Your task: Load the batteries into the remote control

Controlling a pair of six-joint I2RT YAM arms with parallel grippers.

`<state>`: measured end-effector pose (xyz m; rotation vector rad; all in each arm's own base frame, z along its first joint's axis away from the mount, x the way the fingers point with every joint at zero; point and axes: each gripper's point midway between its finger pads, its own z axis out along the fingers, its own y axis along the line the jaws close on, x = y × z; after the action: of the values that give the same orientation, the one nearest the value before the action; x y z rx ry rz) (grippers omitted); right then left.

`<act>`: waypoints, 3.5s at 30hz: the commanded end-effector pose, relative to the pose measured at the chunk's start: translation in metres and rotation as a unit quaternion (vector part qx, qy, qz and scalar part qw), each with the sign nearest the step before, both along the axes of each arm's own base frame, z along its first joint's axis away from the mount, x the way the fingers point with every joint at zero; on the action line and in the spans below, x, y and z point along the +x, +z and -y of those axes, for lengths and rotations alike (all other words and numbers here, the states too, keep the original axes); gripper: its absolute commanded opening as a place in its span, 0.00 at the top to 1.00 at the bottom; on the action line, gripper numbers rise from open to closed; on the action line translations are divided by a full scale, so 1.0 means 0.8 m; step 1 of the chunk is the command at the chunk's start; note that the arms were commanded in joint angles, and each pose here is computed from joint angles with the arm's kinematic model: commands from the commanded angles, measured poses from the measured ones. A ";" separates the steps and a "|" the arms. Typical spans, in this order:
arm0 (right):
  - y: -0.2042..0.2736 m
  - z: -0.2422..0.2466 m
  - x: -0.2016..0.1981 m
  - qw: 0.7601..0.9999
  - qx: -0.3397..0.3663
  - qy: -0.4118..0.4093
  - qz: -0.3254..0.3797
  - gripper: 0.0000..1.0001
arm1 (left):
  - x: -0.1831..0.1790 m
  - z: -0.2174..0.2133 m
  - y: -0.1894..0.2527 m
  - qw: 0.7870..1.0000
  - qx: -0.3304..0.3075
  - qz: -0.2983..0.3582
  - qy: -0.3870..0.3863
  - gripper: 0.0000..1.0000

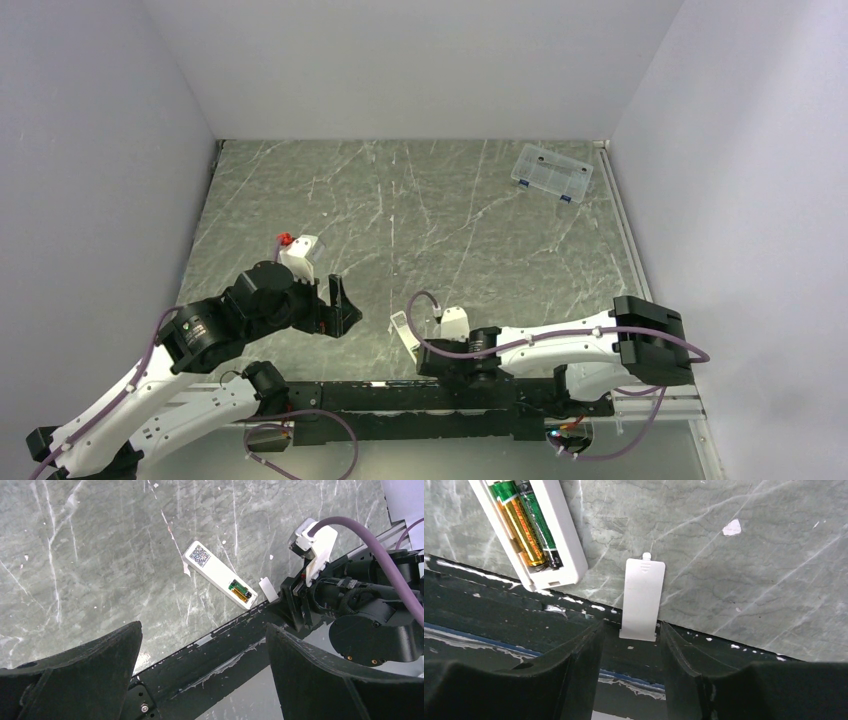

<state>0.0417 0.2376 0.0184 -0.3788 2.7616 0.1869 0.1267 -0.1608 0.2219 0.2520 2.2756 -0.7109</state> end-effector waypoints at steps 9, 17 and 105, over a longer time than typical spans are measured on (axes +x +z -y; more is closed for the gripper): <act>-0.002 -0.009 -0.004 0.999 -0.015 -0.044 0.004 0.55 | -0.001 0.009 0.007 1.000 -0.012 0.013 -0.022 0.01; -0.001 -0.007 -0.006 0.998 -0.021 -0.058 0.011 0.58 | -0.003 0.010 0.010 0.999 -0.018 0.017 -0.028 0.01; 0.081 -0.014 0.011 0.982 0.084 0.139 0.093 0.99 | 0.128 0.204 -0.207 0.967 0.037 -0.224 -0.114 0.44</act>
<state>0.0513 0.2402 0.0811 -0.7159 2.4851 0.3702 0.2287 -0.3124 0.0506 0.4003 2.7716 -0.7826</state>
